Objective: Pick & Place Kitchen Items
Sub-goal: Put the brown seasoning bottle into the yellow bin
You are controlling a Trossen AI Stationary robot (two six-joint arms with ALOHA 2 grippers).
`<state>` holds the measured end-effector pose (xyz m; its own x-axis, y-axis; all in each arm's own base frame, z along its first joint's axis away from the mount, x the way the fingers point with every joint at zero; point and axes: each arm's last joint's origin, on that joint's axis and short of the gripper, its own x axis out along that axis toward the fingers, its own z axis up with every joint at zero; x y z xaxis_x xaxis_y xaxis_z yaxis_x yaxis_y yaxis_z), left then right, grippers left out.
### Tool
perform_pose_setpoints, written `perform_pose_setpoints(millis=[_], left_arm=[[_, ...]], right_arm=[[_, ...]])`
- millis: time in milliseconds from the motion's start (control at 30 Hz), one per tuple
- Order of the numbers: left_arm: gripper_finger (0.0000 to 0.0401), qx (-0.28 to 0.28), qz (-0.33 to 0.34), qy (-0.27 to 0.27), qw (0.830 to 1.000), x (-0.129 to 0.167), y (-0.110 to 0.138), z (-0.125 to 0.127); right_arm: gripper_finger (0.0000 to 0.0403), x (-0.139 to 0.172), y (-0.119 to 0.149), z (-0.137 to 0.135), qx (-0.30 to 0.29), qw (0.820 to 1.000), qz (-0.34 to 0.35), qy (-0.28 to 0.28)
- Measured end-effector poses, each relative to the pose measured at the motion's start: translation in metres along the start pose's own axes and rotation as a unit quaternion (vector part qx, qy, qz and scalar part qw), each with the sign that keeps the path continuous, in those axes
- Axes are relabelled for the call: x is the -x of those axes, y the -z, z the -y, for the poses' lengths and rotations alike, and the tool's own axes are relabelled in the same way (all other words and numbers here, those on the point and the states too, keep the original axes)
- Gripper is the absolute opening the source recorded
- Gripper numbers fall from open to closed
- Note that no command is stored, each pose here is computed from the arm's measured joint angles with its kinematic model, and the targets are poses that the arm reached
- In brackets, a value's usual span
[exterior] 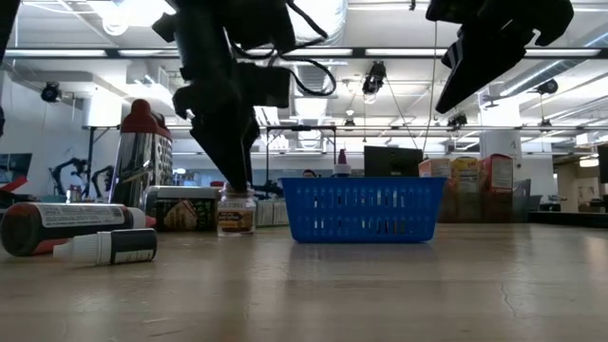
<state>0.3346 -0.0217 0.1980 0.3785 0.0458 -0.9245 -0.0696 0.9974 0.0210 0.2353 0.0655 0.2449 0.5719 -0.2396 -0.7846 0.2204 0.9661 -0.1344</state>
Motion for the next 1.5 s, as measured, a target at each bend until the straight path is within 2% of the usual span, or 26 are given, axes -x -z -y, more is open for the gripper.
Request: perform_pose_setpoints(millis=[600,867,1000,1133,1500], left_arm=[[0.0205,0.002,-0.019,-0.001,1.0,-0.004,0.002,0.0],[0.0246,0.003,-0.013,0.001,1.0,0.008,-0.01,0.001],[0.0264,0.003,-0.038,0.007,0.999,0.012,-0.008,0.001],[0.0263,0.011,-0.058,0.004,0.998,0.011,-0.004,0.0],[0.0261,0.013,-0.059,0.005,0.998,0.009,-0.004,0.001]], right_arm=[[0.0008,-0.013,0.016,0.0,0.006,1.0,-0.016,0.006],[0.0008,-0.013,0.015,0.0,0.003,1.0,-0.01,0.004],[0.0008,-0.013,0.015,0.0,0.004,1.0,-0.009,0.004],[0.0008,-0.013,0.015,0.0,0.004,1.0,-0.009,0.004],[0.0008,-0.01,0.015,0.001,0.006,1.0,-0.005,-0.003]])
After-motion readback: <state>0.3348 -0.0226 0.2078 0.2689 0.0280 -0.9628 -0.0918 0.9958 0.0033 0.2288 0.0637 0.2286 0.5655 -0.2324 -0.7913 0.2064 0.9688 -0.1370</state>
